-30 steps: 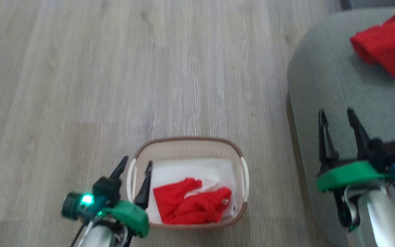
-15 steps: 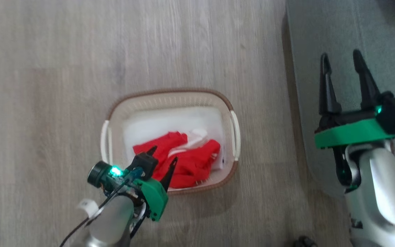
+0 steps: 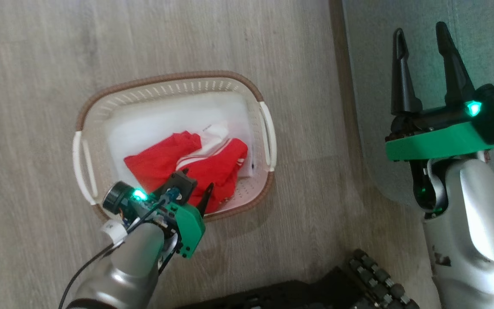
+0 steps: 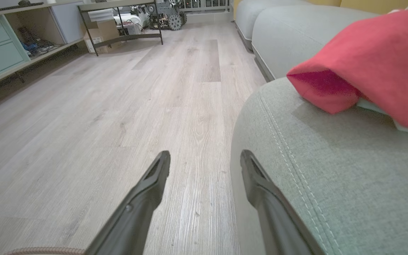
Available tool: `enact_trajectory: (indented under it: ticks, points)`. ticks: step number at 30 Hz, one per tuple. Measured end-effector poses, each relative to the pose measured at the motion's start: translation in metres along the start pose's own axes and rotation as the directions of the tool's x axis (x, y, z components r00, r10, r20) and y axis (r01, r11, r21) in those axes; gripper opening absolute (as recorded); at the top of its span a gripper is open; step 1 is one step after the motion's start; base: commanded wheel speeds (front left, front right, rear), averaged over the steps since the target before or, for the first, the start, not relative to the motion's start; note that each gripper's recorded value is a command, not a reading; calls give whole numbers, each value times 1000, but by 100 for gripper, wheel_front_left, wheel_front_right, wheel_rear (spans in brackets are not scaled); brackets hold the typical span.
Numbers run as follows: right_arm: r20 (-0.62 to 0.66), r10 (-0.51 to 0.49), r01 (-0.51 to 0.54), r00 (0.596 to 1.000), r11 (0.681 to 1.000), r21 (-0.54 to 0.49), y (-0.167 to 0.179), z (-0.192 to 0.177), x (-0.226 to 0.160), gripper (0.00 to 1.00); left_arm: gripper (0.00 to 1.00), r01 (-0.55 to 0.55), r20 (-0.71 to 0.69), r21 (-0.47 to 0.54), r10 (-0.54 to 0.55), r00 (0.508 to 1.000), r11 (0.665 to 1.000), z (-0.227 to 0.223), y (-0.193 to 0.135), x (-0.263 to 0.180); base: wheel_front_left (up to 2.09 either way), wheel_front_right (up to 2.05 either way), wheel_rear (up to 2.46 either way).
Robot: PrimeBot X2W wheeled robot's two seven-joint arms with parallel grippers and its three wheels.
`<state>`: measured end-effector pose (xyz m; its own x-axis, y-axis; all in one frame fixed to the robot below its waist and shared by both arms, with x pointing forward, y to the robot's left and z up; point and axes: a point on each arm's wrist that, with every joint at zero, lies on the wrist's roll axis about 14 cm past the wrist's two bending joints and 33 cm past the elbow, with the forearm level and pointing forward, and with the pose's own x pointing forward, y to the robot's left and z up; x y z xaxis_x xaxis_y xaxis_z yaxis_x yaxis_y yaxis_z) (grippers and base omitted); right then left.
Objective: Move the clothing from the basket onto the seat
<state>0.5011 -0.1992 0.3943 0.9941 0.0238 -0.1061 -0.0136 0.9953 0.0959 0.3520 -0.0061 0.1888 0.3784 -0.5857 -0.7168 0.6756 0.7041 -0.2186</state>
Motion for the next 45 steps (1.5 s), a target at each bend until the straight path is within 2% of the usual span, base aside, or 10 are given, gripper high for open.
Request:
enact_trajectory:
  ticks: [11, 19, 20, 21, 23, 24, 29, 36, 45]
  points:
    - [-41, -34, 33, 999, 999, -8, -16, -20, 3, 100, 100, 103, -86, 4, -102, 991, 995, -25, -15, 26, 0, 0, 0]
    - [-42, -33, 33, 999, 999, -4, -17, -22, 5, 100, 100, 106, -187, -1, -104, 977, 994, -42, -9, 29, 0, 0, 0]
    - [-42, -32, 32, 999, 999, -3, -16, -22, 5, 100, 82, 105, -202, -4, -103, 974, 994, -45, -9, 28, 0, 0, 0]
    - [-41, -32, 32, 999, 999, -3, -16, -21, 5, 100, 52, 103, -215, -6, -102, 971, 995, -47, -9, 28, 0, 0, 0]
    - [-40, -32, 32, 999, 999, -3, -16, -21, 5, 100, 16, 100, -225, -10, -100, 969, 995, -49, -9, 26, 0, 0, 0]
    - [-40, -32, 32, 999, 999, -3, -16, -20, 5, 100, 2, 98, -224, -12, -98, 970, 995, -48, -8, 26, 0, 0, 0]
    - [-21, -33, 33, 999, 999, 1, -15, -10, 3, 100, 0, 72, -176, -6, -72, 982, 997, -33, -4, 22, 0, 0, 0]
    - [25, -26, 26, 999, 1000, 13, -10, 16, -3, 100, 0, -12, -28, -43, 10, 1000, 999, 12, 9, 8, 0, 0, 0]
    - [31, -28, 28, 999, 999, 26, -4, 35, -35, 100, 0, -74, 193, -116, 95, 977, 990, 83, 11, -31, 0, 0, 0]
